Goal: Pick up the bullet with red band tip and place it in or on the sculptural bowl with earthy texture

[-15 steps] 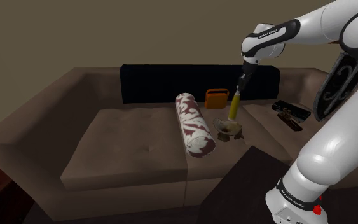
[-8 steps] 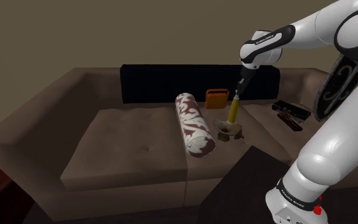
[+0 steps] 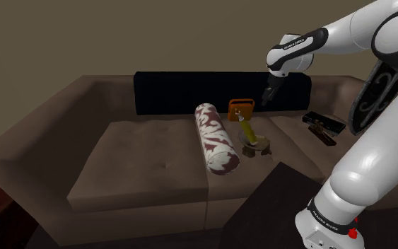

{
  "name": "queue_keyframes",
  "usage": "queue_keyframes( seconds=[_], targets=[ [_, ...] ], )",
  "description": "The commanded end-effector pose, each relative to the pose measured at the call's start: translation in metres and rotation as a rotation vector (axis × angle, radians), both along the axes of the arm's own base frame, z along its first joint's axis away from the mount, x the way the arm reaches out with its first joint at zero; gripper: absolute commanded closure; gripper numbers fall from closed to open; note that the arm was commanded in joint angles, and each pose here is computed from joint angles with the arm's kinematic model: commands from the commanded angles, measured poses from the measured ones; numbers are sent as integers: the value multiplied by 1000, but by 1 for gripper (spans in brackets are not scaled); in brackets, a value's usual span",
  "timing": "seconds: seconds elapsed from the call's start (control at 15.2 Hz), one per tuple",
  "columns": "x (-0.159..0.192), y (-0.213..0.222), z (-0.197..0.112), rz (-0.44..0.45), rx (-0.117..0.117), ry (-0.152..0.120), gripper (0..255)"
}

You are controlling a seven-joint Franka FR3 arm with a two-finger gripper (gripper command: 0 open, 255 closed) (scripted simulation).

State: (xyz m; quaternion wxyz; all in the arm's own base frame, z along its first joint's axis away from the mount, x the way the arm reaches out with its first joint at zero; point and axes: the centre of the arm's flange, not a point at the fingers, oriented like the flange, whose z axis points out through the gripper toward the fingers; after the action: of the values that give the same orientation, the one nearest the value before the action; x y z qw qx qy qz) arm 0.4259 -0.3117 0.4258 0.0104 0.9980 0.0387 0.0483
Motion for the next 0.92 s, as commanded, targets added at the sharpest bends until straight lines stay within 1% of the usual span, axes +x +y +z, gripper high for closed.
queue_keyframes(
  seconds=[0.0, 0.07, 0.33, 0.86],
  targets=[
    [0, 0, 0, 0, 0, 0, 0],
    [0, 0, 0, 0, 0, 0, 0],
    [-5, 1, 50, 0, 0, 0, 0],
    [-5, 1, 50, 0, 0, 0, 0]
  ],
)
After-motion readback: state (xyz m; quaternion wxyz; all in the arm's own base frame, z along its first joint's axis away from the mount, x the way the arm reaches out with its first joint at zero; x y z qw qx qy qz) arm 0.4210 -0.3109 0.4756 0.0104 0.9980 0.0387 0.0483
